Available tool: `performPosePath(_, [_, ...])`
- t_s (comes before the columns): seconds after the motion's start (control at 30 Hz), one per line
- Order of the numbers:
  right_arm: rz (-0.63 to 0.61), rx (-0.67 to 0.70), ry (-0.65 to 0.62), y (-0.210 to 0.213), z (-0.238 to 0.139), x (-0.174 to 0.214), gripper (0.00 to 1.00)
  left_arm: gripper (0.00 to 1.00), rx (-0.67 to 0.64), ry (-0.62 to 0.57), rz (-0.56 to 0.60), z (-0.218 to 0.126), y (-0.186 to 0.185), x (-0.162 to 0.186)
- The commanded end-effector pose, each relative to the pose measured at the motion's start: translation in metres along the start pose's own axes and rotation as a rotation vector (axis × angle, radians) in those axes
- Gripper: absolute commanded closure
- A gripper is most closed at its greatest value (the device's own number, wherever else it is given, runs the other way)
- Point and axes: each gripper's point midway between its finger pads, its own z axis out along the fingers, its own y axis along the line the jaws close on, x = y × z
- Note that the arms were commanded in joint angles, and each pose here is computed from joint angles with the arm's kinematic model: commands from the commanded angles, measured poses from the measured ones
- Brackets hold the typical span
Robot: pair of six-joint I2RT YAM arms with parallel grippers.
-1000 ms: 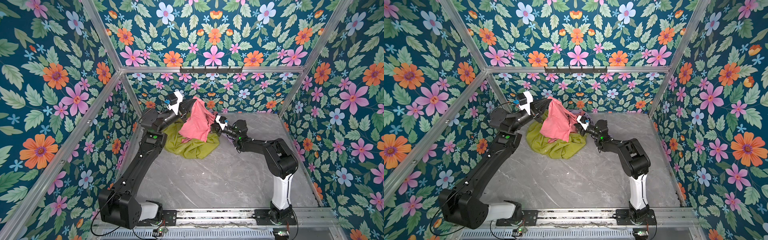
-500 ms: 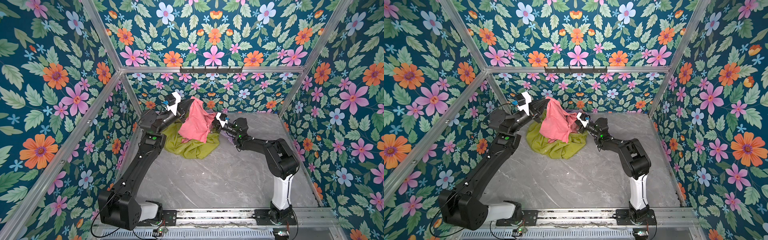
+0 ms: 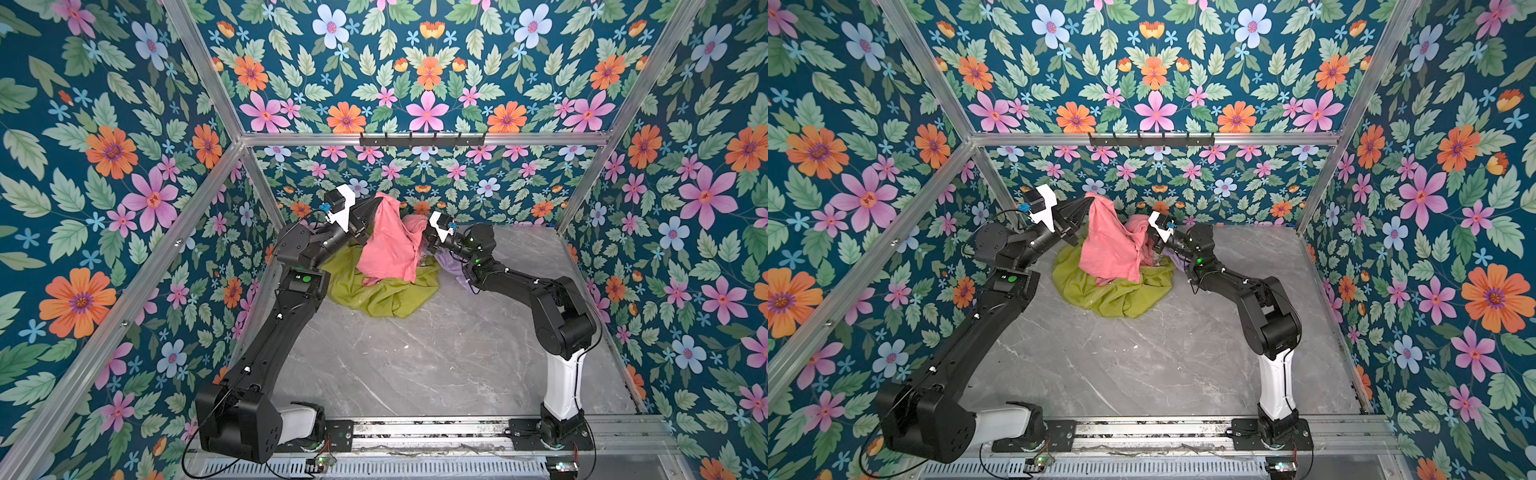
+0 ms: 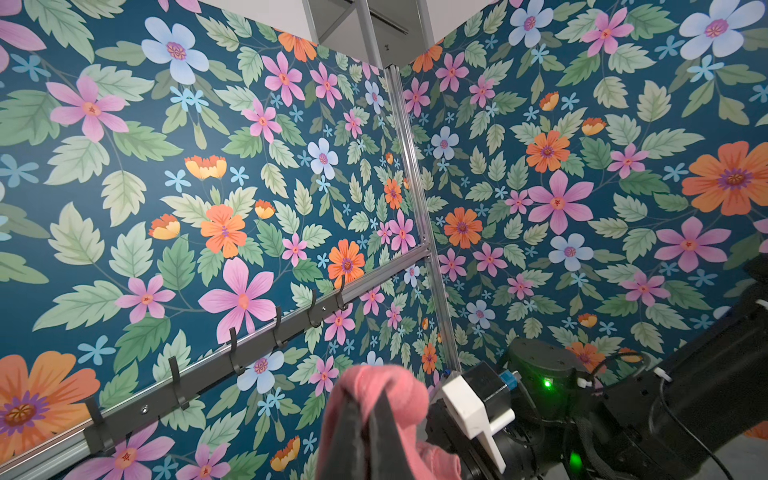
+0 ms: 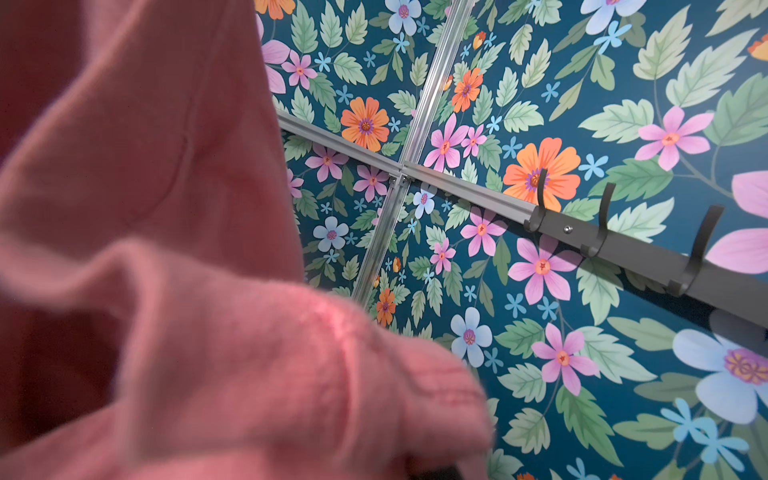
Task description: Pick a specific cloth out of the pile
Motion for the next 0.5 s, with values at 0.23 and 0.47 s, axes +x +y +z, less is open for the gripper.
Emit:
performPosePath(0.23, [-0.088, 0.024, -0.047, -0.018, 0.007, -0.051, 1.0, 1.0, -0.034, -0.065, 0.034, -0.008, 0.006, -0.023])
performPosePath(0.47, [-0.062, 0.046, -0.037, -0.033, 0.013, -0.083, 1.0, 1.0, -0.044, -0.083, 0.034, -0.011, 0.009, -0.029])
